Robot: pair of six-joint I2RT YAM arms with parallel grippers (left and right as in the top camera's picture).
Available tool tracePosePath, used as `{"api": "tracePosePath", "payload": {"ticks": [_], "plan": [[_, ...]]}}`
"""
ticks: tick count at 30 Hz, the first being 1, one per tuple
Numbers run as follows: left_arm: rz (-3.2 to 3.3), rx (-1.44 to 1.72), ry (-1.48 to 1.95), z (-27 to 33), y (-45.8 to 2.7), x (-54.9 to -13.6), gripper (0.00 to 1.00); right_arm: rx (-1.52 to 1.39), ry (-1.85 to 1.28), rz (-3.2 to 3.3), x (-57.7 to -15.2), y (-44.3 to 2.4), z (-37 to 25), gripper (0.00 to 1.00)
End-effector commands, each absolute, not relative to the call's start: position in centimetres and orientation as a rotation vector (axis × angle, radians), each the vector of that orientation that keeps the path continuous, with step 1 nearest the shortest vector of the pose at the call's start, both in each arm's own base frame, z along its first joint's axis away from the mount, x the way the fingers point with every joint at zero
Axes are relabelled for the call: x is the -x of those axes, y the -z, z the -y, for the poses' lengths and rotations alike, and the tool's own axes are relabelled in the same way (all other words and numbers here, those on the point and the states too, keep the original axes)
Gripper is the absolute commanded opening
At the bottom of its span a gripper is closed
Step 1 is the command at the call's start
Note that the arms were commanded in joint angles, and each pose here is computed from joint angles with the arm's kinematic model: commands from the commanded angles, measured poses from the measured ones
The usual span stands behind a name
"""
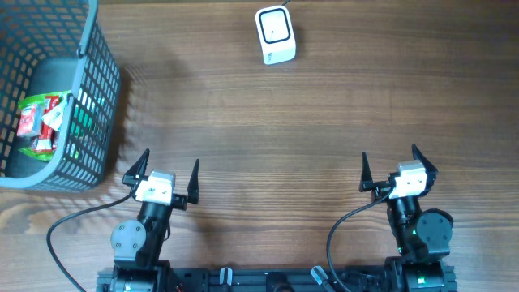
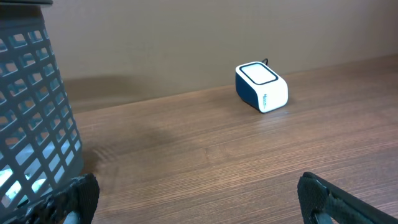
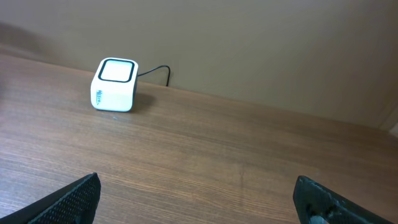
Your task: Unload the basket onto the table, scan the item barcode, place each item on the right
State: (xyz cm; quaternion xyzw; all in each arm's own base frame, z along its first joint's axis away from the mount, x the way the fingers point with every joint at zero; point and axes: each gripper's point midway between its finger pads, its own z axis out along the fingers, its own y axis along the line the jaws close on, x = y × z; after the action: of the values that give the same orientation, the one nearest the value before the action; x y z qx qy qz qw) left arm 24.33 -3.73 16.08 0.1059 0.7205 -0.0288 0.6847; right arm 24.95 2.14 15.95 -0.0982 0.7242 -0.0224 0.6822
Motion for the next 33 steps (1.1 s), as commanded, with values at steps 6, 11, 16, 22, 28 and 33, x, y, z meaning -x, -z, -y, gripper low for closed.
{"api": "tracePosePath", "payload": {"ticks": [6, 11, 16, 22, 28, 33], "plan": [[-1.639, -0.091, 0.211, 3.9, -15.9, -24.3, 1.00, 0.241, 0.047, -1.626, -25.0, -15.9, -2.4, 1.00], [-1.765, 0.131, 0.374, 3.6, -16.0, -23.3, 1.00, 0.242, 0.047, -1.626, -25.0, -15.9, -2.4, 1.00], [-1.941, 0.231, 0.391, 3.2, -24.0, -21.1, 1.00, 0.242, 0.047, -1.626, -25.0, -15.9, -2.4, 0.99], [-2.258, 0.289, 0.347, 3.4, -35.8, -24.0, 1.00, 0.241, 0.047, -1.626, -25.0, -15.9, -2.4, 1.00], [-1.987, 0.603, 0.337, 0.1, -40.6, -33.1, 0.66, 0.241, 0.047, -1.625, -25.0, -15.9, -2.4, 1.00], [-1.845, 1.014, 0.226, -11.5, -41.8, -34.8, 0.77, 0.241, 0.047, -1.626, -25.0, -15.9, -2.4, 1.00]]}}
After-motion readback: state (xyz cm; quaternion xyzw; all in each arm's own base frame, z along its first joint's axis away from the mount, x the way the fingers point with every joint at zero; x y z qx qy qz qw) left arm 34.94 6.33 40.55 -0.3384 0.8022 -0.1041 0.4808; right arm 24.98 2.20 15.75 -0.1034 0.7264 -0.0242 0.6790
